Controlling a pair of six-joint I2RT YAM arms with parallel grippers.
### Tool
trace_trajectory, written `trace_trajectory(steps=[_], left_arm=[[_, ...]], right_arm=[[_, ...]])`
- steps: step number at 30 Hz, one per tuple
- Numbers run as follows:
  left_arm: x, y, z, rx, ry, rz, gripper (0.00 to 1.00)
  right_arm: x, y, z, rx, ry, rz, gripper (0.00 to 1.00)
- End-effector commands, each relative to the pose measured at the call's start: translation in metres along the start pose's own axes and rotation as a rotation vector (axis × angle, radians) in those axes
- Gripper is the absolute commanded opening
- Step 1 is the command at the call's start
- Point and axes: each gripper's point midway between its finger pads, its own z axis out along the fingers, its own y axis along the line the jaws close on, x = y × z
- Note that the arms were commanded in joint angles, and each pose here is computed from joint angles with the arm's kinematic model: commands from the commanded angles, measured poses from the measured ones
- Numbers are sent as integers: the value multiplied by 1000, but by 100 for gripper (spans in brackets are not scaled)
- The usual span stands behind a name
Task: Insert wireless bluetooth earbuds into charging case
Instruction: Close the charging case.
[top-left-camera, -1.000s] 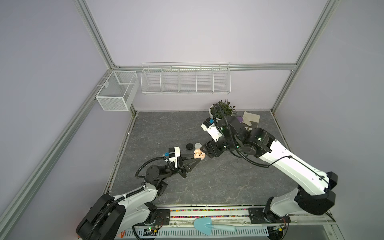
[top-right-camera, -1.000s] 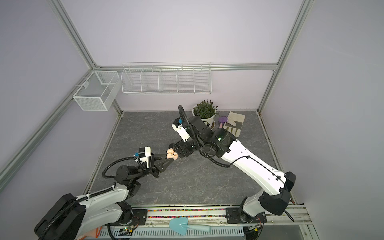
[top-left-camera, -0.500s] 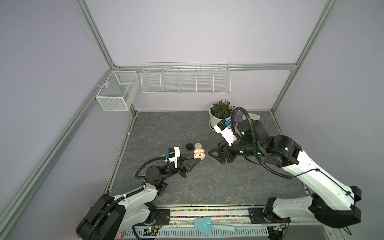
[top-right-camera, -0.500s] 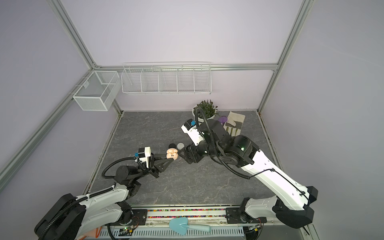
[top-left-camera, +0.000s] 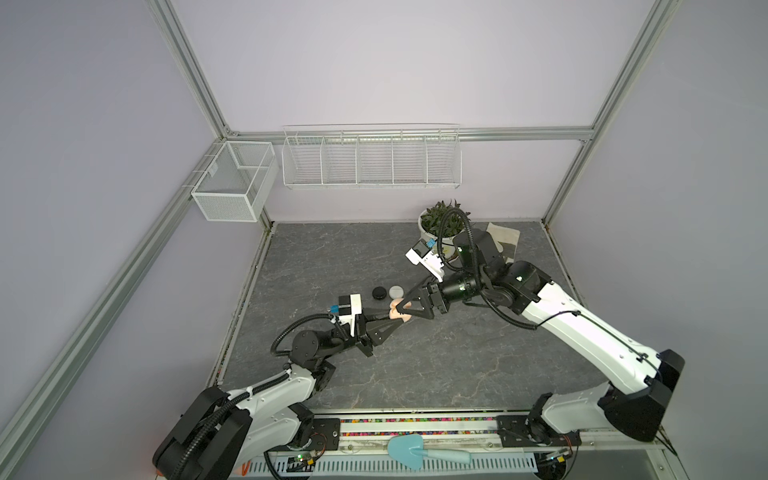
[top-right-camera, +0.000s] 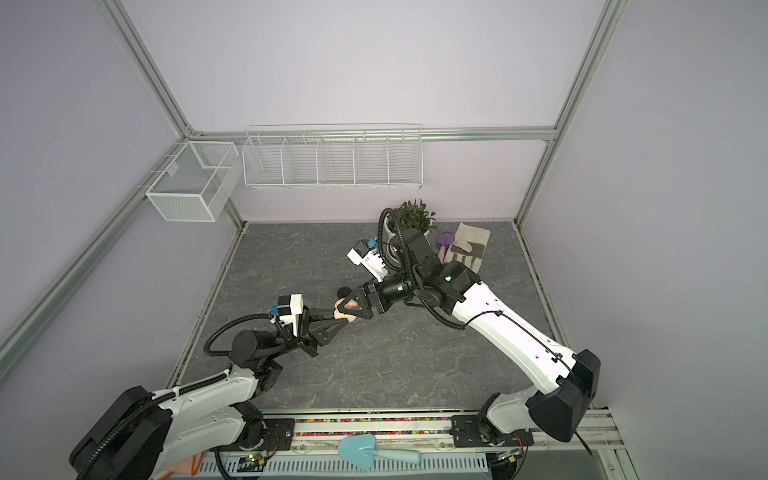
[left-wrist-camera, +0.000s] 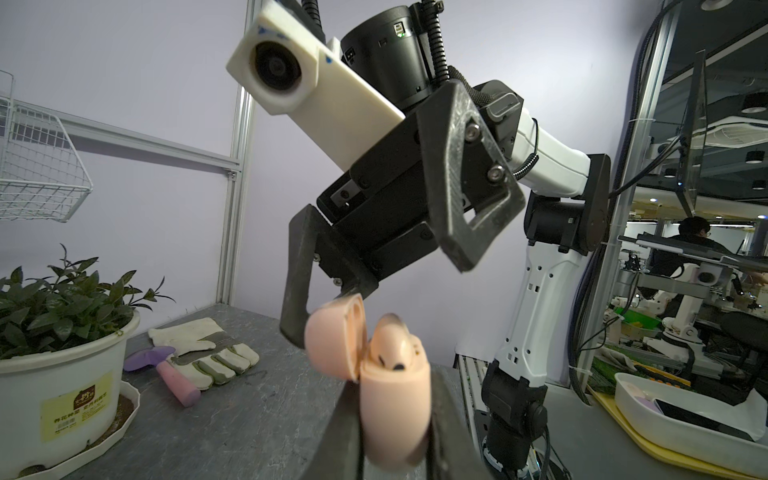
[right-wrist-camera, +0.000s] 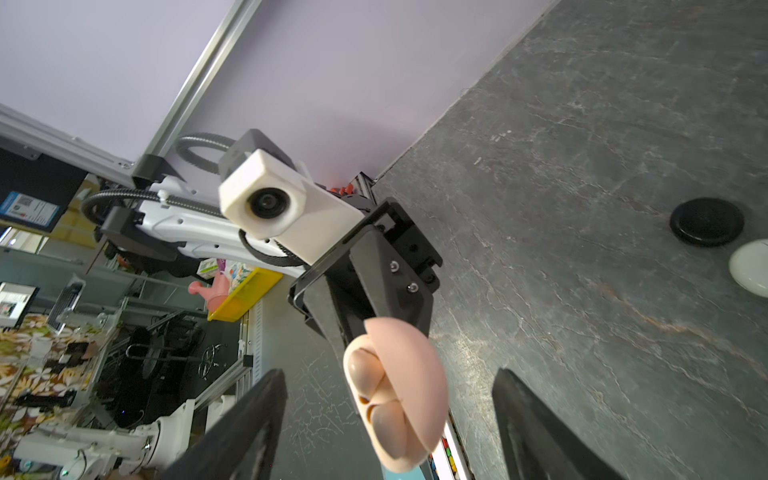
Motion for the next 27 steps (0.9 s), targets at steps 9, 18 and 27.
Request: trace_trajectory(steps=[9, 18, 27], left_arm=[[-10, 0, 5, 6, -29, -3, 0], [-2, 13, 6, -50, -1, -44, 0], [71, 146, -80, -878, 209, -405, 0]], right_arm=[[11, 35, -8, -137, -2, -37, 65], [19, 35, -12, -104, 7, -50, 64], [25, -87, -21, 436, -95, -24, 68]])
